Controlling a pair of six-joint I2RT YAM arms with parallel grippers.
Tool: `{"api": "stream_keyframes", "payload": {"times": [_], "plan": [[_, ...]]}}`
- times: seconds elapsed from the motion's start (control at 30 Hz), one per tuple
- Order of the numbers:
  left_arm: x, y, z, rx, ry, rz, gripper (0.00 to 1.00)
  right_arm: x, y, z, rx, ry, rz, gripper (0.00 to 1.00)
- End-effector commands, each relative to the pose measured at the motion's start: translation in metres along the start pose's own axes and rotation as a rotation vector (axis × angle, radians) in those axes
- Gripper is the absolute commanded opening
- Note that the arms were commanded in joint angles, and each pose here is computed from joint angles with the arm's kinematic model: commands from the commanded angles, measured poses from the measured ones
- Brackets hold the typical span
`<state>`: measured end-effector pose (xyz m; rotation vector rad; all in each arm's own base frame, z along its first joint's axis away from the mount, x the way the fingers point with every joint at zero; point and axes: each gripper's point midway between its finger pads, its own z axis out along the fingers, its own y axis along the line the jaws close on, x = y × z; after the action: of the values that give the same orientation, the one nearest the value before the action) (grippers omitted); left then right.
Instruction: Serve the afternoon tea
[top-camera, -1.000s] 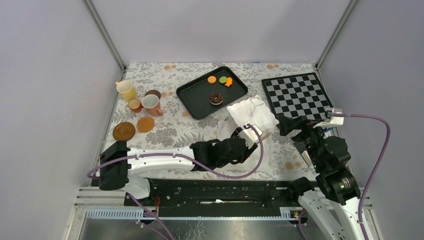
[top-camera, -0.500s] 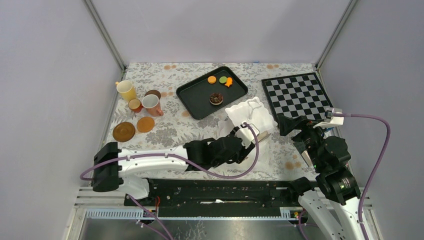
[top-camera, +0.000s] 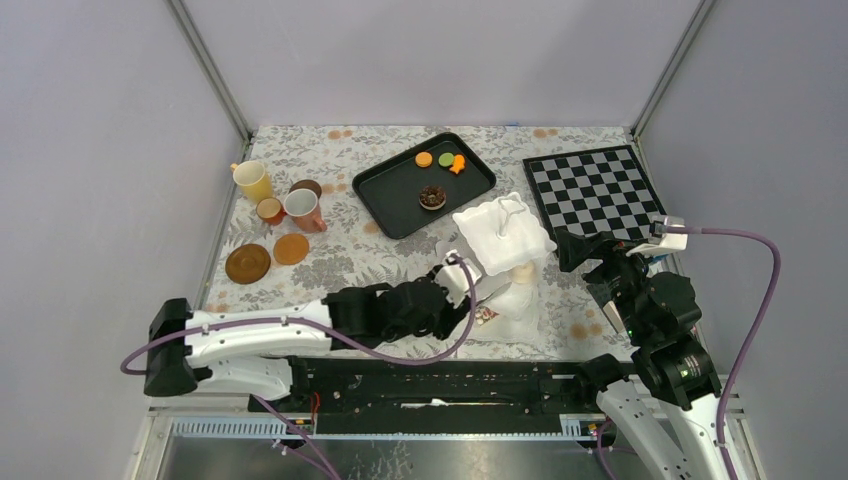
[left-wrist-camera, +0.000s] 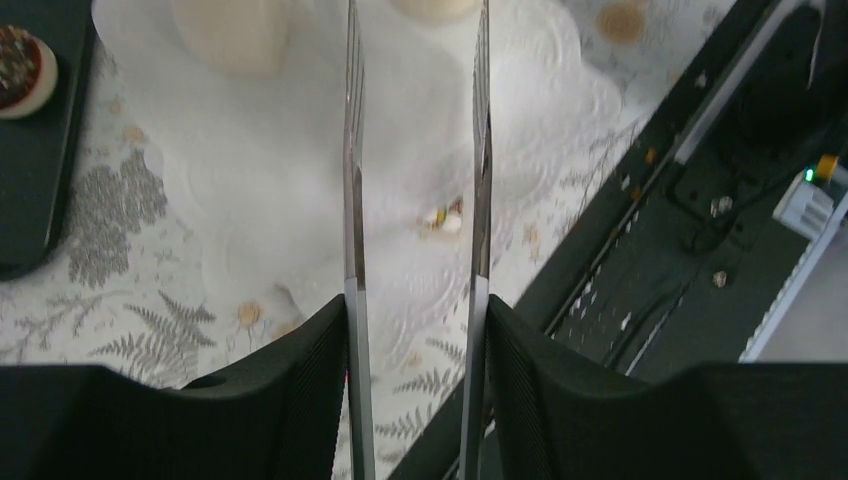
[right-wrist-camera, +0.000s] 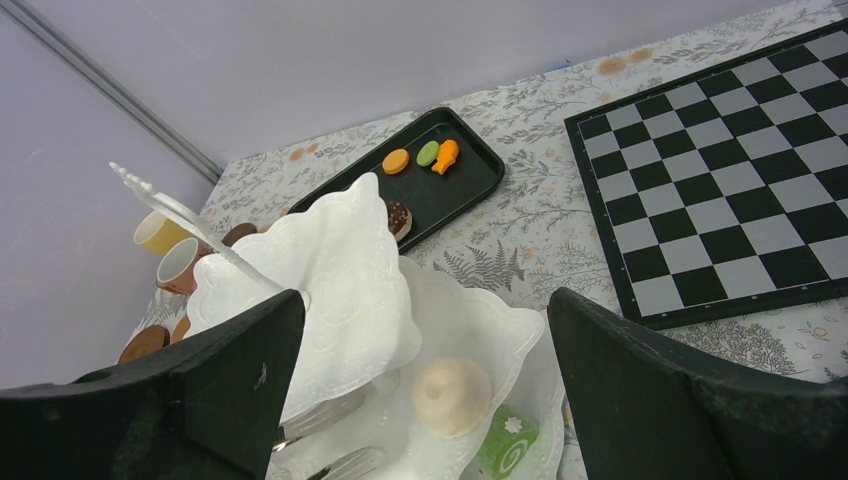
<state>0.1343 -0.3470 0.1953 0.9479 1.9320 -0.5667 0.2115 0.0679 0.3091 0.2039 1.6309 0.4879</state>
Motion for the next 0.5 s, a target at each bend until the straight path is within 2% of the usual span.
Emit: {"api": "stream_keyframes", "payload": {"times": [0.0, 0.17, 0.3, 0.47], "plan": [[0.014, 0.000, -0.032, 0.074, 0.022, -0.006, 0.50, -0.004, 0.003, 0.001, -0.008, -0.017, 0.005, 0.98], [0.016, 0.024, -0.072, 0.034, -0.020, -0.042, 0.50, 0.000, 0.002, 0.005, -0.006, -0.005, 0.001, 0.98], [0.017, 0.075, -0.090, -0.173, -0.028, -0.136, 0.51, 0.002, 0.004, 0.008, -0.014, -0.002, 0.005, 0.98], [-0.001, 0.166, -0.108, -0.463, -0.093, -0.328, 0.53, 0.003, 0.005, 0.012, -0.018, 0.009, -0.001, 0.98]]}}
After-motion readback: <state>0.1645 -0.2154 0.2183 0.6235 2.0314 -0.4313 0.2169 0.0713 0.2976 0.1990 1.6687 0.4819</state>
